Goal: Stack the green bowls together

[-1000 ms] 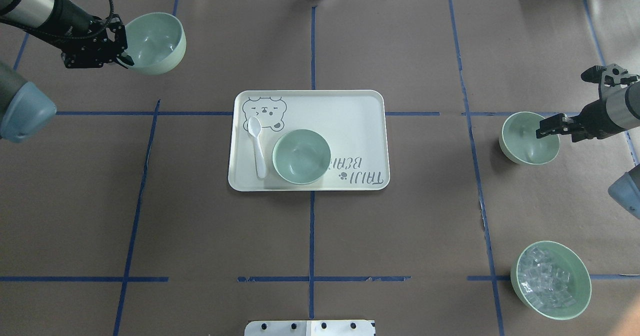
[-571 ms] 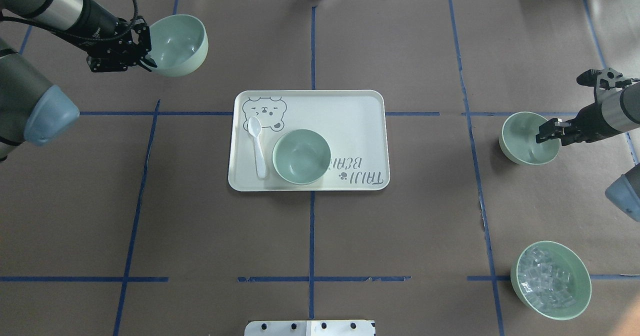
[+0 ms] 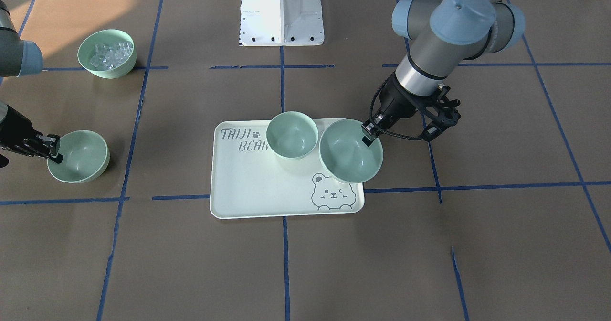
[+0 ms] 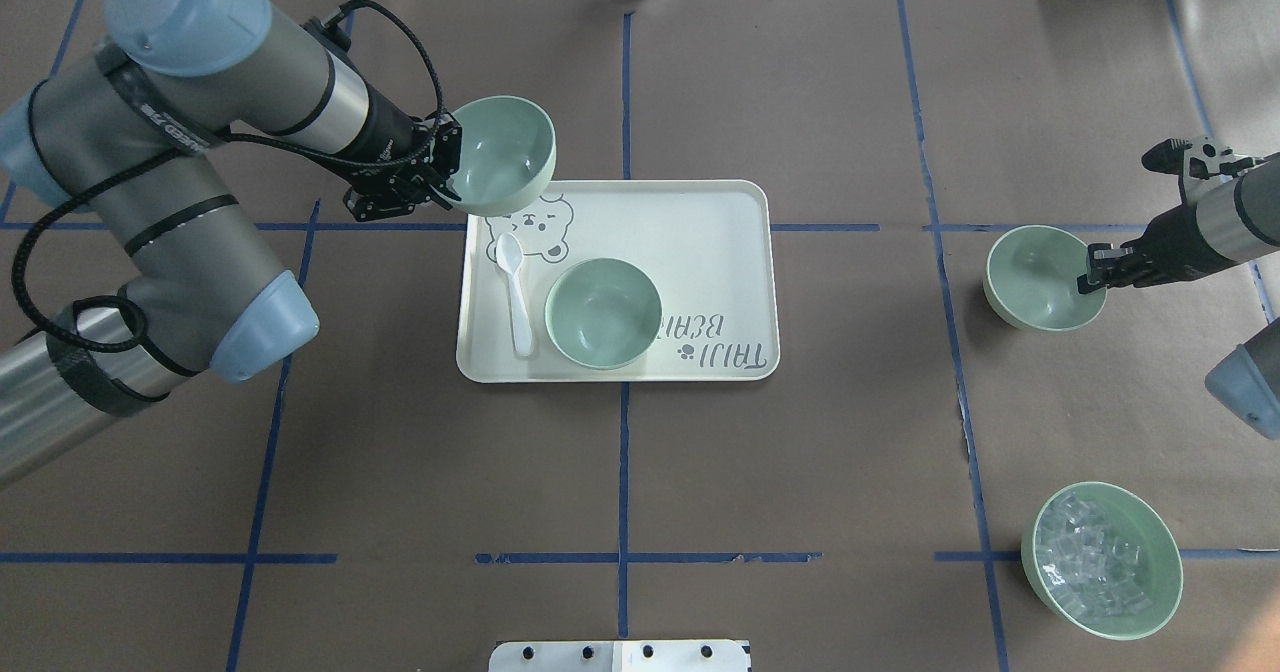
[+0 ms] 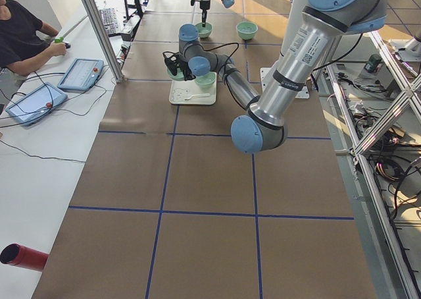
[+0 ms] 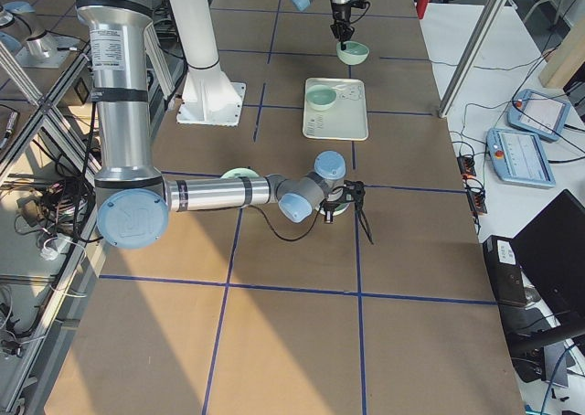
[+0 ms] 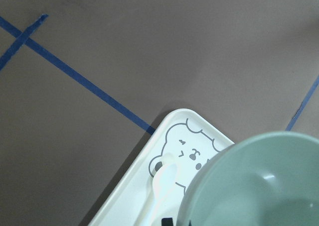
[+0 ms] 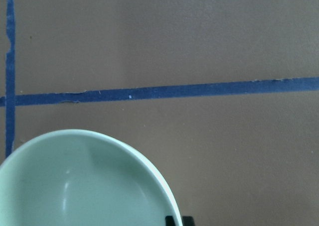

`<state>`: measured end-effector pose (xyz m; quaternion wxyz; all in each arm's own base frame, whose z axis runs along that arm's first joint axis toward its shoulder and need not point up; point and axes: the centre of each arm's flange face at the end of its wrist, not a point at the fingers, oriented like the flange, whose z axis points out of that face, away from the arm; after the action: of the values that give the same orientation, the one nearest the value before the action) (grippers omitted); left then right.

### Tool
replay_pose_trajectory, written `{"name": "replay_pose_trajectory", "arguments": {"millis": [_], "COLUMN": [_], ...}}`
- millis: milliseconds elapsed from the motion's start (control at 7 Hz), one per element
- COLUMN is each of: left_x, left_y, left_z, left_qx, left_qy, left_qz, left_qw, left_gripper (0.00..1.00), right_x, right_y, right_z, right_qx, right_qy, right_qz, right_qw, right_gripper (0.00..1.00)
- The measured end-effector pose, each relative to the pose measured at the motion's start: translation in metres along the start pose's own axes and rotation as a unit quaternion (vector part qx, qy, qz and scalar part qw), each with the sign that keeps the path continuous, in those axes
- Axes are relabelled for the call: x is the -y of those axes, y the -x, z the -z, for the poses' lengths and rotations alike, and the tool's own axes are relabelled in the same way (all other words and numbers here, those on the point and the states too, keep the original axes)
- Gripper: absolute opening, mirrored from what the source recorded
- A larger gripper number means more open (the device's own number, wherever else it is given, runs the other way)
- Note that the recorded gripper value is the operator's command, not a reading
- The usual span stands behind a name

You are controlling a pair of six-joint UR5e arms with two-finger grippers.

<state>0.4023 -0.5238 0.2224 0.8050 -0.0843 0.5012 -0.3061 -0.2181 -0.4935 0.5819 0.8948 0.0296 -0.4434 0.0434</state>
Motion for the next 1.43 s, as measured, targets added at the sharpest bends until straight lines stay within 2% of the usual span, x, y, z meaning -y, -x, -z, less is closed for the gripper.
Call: {"name": "replay_pose_trajectory", "arguments": {"millis": [571,1143,1286,1429], "left_x": [-0.078,-0.125,-0.130,-0.132], "left_y": [-0.007,0.005,0.007,0.007], "left_z": [-0.053,-0.082,-0.085,-0.086], "left_qx": [0.009,0.020,0.022,0.022], "left_qy": [-0.008,-0.004,-0.002,0.000], "left_qz": [-0.033,-0.057,-0.059,-0.060], "left_qw": [0.9994,0.9982,0.9980,0.9980], "left_gripper": [0.00,0.00,0.06,0.77], "right_x": [0.041,0.059,0.060,0.061], "right_y": [0.030,0.049,0.051,0.052], "right_z": [0.042,0.056,0.057,0.057], "right_qx": [0.049,0.061,0.062,0.062], "right_qy": [-0.006,-0.005,-0.005,-0.005], "right_qz": [-0.010,-0.023,-0.025,-0.026], "right_qw": [0.9987,0.9979,0.9978,0.9977], "right_gripper": [0.00,0.00,0.00,0.00]}}
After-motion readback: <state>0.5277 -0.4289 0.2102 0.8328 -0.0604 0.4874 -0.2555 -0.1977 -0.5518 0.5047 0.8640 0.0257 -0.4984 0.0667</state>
